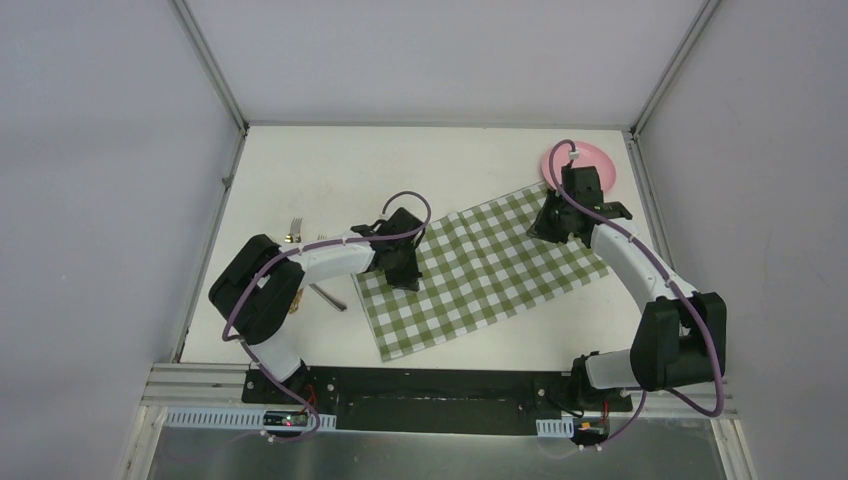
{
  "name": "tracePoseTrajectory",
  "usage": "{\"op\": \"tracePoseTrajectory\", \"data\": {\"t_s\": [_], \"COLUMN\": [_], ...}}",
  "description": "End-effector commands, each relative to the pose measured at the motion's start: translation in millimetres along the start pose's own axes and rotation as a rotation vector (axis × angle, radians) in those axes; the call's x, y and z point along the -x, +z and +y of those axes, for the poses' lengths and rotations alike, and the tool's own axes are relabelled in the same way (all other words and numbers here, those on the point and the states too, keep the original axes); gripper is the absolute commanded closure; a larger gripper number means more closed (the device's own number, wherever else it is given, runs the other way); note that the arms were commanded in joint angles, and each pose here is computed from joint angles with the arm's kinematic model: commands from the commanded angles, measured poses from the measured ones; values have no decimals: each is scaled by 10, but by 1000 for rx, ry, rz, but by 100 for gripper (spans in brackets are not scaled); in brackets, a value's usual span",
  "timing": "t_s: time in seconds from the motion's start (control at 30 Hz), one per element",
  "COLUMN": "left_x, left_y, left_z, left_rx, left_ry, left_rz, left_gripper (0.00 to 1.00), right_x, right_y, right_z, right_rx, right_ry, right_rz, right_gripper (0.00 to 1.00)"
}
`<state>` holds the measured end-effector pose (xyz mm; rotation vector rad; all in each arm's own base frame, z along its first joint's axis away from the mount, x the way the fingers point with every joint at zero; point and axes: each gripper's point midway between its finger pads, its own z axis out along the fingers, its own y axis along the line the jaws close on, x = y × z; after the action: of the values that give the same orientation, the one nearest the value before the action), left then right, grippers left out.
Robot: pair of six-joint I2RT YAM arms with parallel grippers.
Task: Set the dinner table for one person
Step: Flatten out the napkin at the center of the board.
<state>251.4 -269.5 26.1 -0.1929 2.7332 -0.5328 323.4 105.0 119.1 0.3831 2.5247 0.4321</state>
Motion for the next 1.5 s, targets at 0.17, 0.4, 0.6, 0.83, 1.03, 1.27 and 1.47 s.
{"op": "tracePoseTrajectory", "data": {"t_s": [0.17,0.4,0.6,0.83,1.03,1.27,1.47], "left_x": [-26,31,43,37,98,216,312], "left_y": [-13,-249,-308,-234,-180,-185,-179], "left_z": [701,951,1096,1149,1148,1174,1200], "left_rx": [363,494,563,597,607,615,619], "left_ry": [-19,-45,-65,-68,-60,-72,-76], "left_rz": [-27,-78,-92,-76,-71,-92,-95], "left_gripper": [100,100,100,100,100,100,100], "right_x": [121,82,78,61,36,9,-11], "right_y": [-144,-106,-121,-114,-97,-88,-91], "right_z": [93,91,106,89,73,60,47], "right_rx": [30,37,44,40,36,34,32], "right_ry": [-27,-19,-16,-18,-19,-21,-22], "right_rz": [-52,-42,-43,-40,-35,-28,-26], "right_gripper": [100,100,100,100,100,100,100]}}
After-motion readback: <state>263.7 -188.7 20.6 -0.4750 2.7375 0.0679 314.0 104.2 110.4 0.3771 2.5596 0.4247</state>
